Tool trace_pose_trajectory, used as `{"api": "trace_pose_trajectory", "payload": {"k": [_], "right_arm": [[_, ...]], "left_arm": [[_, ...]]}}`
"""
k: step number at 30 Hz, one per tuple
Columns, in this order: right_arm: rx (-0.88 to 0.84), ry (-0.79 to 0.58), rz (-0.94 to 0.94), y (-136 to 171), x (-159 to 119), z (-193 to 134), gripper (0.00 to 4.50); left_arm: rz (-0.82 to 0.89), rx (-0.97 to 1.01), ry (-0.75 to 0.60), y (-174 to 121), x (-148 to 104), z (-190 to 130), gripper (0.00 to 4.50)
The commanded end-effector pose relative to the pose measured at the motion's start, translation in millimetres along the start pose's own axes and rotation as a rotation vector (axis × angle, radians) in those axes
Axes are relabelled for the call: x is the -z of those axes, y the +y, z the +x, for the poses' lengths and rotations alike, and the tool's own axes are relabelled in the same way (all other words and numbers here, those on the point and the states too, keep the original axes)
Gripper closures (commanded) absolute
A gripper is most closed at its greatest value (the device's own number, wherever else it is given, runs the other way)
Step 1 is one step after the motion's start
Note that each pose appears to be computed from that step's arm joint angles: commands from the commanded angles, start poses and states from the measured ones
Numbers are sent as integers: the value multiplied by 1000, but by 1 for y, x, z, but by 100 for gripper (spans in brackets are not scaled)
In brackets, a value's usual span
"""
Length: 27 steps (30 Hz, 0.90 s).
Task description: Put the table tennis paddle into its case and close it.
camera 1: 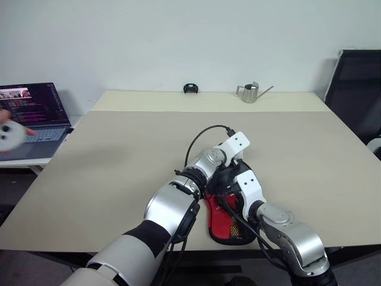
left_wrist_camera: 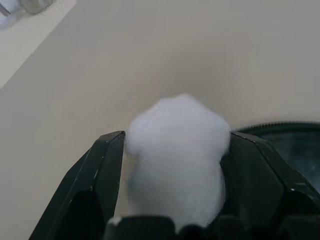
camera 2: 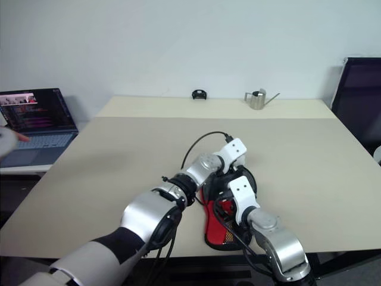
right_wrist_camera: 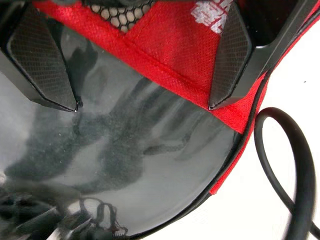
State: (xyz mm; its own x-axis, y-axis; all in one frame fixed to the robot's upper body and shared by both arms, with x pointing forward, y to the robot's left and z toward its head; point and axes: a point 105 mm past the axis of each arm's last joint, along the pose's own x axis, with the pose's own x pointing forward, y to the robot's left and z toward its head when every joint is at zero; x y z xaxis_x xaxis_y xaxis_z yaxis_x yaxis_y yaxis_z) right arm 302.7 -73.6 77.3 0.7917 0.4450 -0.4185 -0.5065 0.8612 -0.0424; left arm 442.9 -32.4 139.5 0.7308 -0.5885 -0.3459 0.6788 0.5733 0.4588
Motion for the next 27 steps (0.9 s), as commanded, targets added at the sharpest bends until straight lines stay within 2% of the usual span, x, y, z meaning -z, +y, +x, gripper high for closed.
{"api": "trace_pose_trajectory", "payload": {"k": [1, 6, 13, 17, 21, 27], "right_arm": [[25, 110, 29, -16, 27, 7, 0], [23, 101, 20, -27, 25, 11, 0], [28, 108, -1, -47, 26, 6, 0], [33, 106, -9, -60, 25, -1, 0], [19, 85, -8, -73, 16, -14, 0], [-82, 42, -49, -83, -8, -44, 0]], "left_arm": [[-9, -47, -141, 30, -39, -12, 103], [-68, -34, -231, 62, -47, -32, 103], [-121, 39, -301, 96, -24, -67, 103], [-150, 253, -345, 82, -5, -86, 103], [-154, 532, -408, 51, 15, -119, 103], [-186, 648, -439, 19, 16, -143, 103]]}}
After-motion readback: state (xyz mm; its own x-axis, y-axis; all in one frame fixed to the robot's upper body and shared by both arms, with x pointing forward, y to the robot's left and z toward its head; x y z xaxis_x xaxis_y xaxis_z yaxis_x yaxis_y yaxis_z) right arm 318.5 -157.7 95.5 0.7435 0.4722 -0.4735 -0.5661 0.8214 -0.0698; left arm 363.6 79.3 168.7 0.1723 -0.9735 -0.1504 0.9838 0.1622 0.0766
